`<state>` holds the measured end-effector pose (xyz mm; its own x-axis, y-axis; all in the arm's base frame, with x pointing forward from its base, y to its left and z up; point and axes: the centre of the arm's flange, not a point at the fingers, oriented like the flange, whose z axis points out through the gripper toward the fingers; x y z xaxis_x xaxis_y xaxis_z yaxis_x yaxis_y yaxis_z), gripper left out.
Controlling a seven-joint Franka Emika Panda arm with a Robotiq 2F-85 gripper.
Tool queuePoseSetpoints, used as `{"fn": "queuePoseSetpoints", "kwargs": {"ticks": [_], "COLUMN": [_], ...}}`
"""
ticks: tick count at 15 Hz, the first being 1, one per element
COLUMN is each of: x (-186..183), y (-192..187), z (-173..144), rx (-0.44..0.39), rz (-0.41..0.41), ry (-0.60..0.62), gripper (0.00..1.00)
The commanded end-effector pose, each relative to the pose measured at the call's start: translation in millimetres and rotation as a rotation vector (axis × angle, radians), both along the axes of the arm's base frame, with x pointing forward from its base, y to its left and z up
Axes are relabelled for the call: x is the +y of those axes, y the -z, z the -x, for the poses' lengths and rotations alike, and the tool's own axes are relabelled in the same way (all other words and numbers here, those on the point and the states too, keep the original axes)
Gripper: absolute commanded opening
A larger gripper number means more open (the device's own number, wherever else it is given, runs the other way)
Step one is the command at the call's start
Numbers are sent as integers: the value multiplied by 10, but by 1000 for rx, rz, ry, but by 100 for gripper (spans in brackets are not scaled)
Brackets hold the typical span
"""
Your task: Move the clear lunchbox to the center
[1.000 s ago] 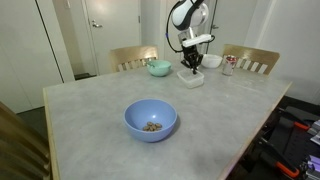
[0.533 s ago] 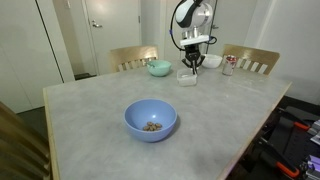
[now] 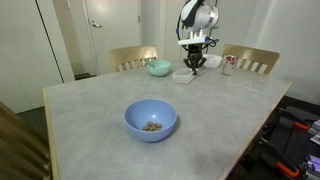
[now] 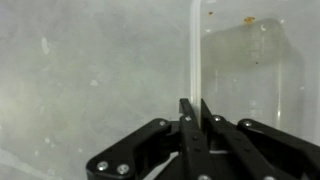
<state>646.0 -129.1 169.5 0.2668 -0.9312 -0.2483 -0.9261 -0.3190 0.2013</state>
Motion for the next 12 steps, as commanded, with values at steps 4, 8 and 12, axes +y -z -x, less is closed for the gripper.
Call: {"fn": "queuePoseSetpoints", "kwargs": {"ticks": [4, 8, 12], "x": [-96, -101, -85], "y": [199, 213, 245], "z": [259, 308, 339], "rx": [-69, -92, -75], "rz": [-15, -20, -19], "ry": [360, 448, 361], "gripper": [2, 2, 47]}}
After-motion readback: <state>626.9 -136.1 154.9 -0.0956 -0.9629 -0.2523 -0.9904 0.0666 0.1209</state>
